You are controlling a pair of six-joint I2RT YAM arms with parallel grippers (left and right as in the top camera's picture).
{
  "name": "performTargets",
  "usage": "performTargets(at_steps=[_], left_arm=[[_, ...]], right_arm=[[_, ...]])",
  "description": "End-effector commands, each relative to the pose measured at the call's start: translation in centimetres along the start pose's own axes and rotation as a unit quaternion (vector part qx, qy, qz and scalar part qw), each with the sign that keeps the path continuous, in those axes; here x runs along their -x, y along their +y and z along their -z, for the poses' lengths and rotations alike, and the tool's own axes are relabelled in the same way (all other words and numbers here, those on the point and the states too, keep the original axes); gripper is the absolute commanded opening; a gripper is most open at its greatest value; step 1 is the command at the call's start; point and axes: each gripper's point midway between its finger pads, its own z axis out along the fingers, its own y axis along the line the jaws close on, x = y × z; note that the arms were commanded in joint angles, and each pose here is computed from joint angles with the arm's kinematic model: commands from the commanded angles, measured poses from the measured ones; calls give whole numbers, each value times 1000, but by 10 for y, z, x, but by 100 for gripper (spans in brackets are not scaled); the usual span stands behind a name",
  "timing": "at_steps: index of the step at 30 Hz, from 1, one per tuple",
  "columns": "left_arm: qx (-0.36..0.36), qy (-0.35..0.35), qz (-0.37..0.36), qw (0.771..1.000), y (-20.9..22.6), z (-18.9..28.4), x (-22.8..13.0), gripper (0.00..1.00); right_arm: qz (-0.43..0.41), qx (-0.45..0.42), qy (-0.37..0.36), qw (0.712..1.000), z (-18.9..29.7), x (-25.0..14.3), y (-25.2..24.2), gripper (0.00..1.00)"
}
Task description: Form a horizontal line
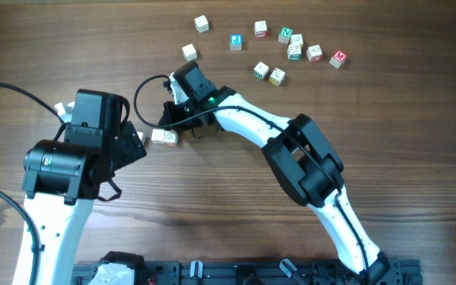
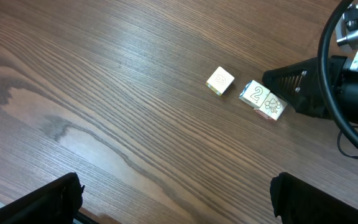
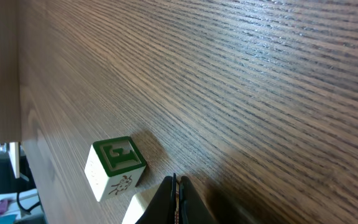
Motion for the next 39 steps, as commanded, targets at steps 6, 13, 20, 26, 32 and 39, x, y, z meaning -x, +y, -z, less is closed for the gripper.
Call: performTargets(at_steps=[6, 13, 20, 26, 32, 39], left_arm=[[2, 3, 8, 1000, 0, -1, 0, 100], [2, 3, 8, 1000, 0, -1, 0, 100], [2, 3, 8, 1000, 0, -1, 0, 100], [2, 3, 8, 1000, 0, -1, 0, 100], [2, 3, 8, 1000, 0, -1, 0, 100], [2, 3, 8, 1000, 0, -1, 0, 100]], right_arm=[[-3, 7, 8, 1000, -5, -2, 3, 5], [-3, 9, 11, 1000, -5, -3, 4, 5], [-4, 9, 12, 1000, -5, -4, 4, 4], [-5, 8, 14, 1000, -5, -5, 3, 4], [-7, 8, 16, 1000, -5, -6, 3, 5], [-7, 8, 17, 1000, -5, -6, 3, 5]])
